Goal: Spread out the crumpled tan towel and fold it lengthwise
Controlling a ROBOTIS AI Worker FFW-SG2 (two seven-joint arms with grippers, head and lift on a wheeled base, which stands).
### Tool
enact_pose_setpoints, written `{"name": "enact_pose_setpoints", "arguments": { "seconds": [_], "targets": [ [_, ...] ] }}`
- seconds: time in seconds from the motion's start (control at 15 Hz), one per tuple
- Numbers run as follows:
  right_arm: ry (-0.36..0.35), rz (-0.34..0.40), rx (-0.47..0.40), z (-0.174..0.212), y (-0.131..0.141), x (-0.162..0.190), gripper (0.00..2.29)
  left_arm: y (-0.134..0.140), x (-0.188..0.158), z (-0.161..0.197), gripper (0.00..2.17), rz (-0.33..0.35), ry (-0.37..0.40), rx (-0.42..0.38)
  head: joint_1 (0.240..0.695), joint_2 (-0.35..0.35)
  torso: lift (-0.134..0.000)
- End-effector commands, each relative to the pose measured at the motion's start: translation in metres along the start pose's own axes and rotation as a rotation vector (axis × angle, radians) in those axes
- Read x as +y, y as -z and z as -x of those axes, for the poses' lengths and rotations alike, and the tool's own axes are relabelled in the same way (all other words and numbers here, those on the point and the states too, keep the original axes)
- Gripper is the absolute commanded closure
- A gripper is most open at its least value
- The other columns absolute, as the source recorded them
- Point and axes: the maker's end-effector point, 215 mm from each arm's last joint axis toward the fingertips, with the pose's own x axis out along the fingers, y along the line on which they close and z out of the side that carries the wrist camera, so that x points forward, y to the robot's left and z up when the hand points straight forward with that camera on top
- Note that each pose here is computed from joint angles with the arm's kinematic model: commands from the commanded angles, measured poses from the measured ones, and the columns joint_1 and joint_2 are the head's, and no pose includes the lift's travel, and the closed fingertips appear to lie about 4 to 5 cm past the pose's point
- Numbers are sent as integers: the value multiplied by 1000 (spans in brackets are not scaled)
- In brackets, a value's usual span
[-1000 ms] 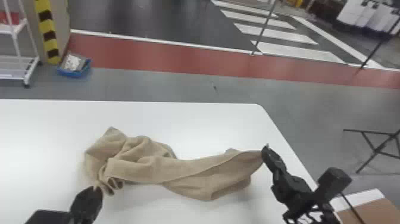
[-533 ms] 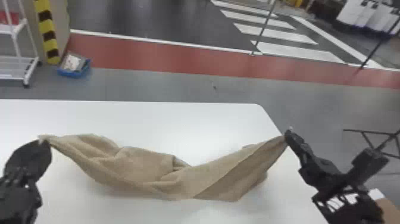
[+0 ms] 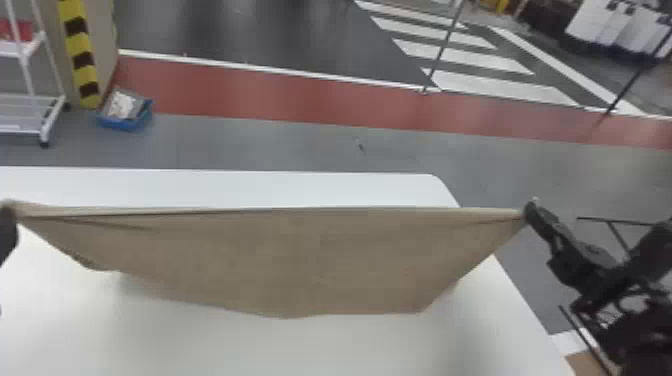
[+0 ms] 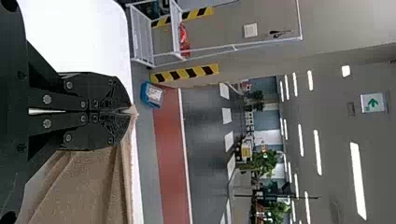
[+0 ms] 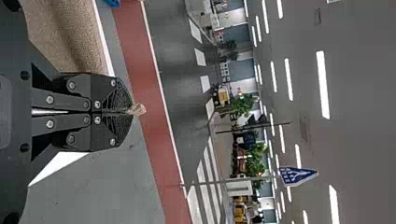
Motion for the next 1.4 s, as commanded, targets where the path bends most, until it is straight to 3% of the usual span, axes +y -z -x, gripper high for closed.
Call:
{"name": "enact_pose_setpoints", "arguments": {
  "seconds": [0.0,0.13,0.33,0.6,0.8,0.93,1.0,1.07,1.27,1.33],
  "targets": [
    [-20,9,26,-30,10,11,1328,11,18,-37,1382,12,-24,37,695,-350,-124],
    [-72,-22,36,-67,19,37,1328,8,27,-74,1379,24,-30,35,695,-350,-124],
    [-157,-28,-9,-137,15,101,1328,5,42,-143,1382,43,-50,58,664,-273,-124],
    [-218,47,-203,-185,-45,151,1328,-28,34,-208,1379,82,-31,1,594,-179,-124],
    [-227,39,-302,-212,-96,162,1328,-91,31,-248,1379,116,-22,-109,510,-152,-124],
    [-244,33,-300,-214,-97,164,1328,-110,35,-246,1379,106,-25,-146,458,-148,-124],
    [-260,52,-279,-210,-86,159,1328,-108,36,-238,1379,90,-24,-158,419,-147,-124],
    [-267,65,-256,-204,-75,147,1328,-95,33,-223,1379,76,-20,-154,412,-145,-124],
    [-319,56,-158,-143,-2,110,1328,-21,51,-148,1379,97,-39,-112,438,-153,-124],
    [-333,59,-131,-117,19,101,1328,10,57,-121,1379,101,-51,-77,501,-163,-124]
  ]
}}
